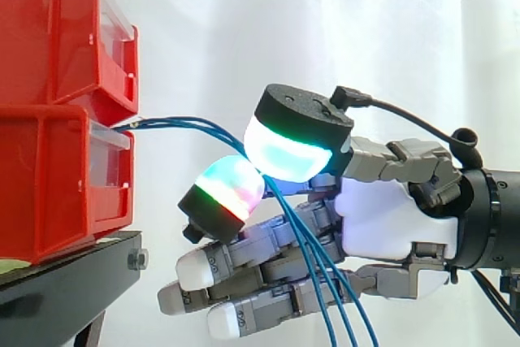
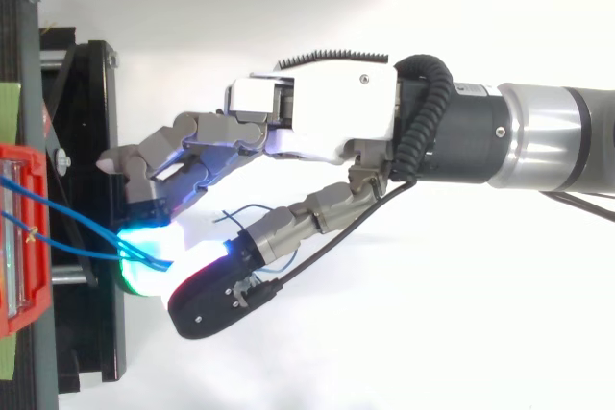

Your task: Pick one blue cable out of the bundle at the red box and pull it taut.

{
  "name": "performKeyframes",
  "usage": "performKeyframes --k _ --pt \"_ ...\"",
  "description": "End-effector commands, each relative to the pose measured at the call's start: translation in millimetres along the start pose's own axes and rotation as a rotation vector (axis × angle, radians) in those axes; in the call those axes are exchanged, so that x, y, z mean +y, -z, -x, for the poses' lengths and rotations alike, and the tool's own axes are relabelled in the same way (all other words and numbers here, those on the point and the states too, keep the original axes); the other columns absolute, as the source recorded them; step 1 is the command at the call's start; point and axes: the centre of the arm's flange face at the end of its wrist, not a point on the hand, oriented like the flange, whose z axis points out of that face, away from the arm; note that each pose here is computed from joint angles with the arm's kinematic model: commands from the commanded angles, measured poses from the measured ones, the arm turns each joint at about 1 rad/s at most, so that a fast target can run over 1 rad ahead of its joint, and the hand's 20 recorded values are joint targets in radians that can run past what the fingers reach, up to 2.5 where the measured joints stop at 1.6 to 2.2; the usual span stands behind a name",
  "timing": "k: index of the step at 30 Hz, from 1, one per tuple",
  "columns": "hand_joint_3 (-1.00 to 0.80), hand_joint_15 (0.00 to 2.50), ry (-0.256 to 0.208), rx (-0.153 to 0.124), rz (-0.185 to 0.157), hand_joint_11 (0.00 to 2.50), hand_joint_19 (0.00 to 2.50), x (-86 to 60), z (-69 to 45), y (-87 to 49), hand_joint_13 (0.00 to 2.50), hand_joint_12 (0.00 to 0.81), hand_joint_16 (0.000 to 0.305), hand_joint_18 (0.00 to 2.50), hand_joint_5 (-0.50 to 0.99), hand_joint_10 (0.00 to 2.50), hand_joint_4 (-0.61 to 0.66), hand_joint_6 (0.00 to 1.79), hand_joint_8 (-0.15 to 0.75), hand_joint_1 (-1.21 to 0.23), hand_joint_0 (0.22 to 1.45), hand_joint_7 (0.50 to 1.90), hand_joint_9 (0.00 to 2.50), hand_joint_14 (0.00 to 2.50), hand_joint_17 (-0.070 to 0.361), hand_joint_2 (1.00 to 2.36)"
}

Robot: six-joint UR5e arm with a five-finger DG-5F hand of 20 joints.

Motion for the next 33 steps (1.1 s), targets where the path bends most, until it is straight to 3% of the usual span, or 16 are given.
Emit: performKeyframes --k 1,7,15,23,33 --pt "-0.15 0.00 0.001 0.001 0.000 0.16 0.15 -1.0 -0.5 -0.1 0.37 0.409 0.064 0.46 -0.08 0.01 0.01 0.80 0.298 -0.66 0.57 1.11 0.81 0.00 0.145 1.01" --pt "-0.10 0.00 0.002 0.001 -0.002 0.19 0.14 -0.1 -0.5 0.2 0.33 0.405 0.063 0.43 -0.13 0.00 0.09 0.84 0.296 -0.80 0.59 1.07 0.73 0.00 0.142 1.01" --pt "-0.24 0.00 -0.003 0.004 -0.005 0.21 0.17 -1.4 -1.9 0.3 0.30 0.366 0.055 0.37 -0.15 0.01 0.13 0.85 0.276 -0.85 0.62 1.07 0.68 0.00 0.124 1.01" --pt "-0.28 0.00 -0.003 0.002 0.001 0.19 0.18 0.2 -0.6 -0.1 0.33 0.366 0.055 0.41 -0.11 0.00 0.09 0.84 0.268 -0.73 0.59 1.14 0.74 0.00 0.123 1.01" --pt "-0.23 0.00 -0.004 0.004 -0.003 0.17 0.19 -0.2 -0.7 0.3 0.35 0.373 0.056 0.43 -0.09 0.00 0.07 0.83 0.274 -0.63 0.57 1.13 0.79 0.00 0.126 1.02"
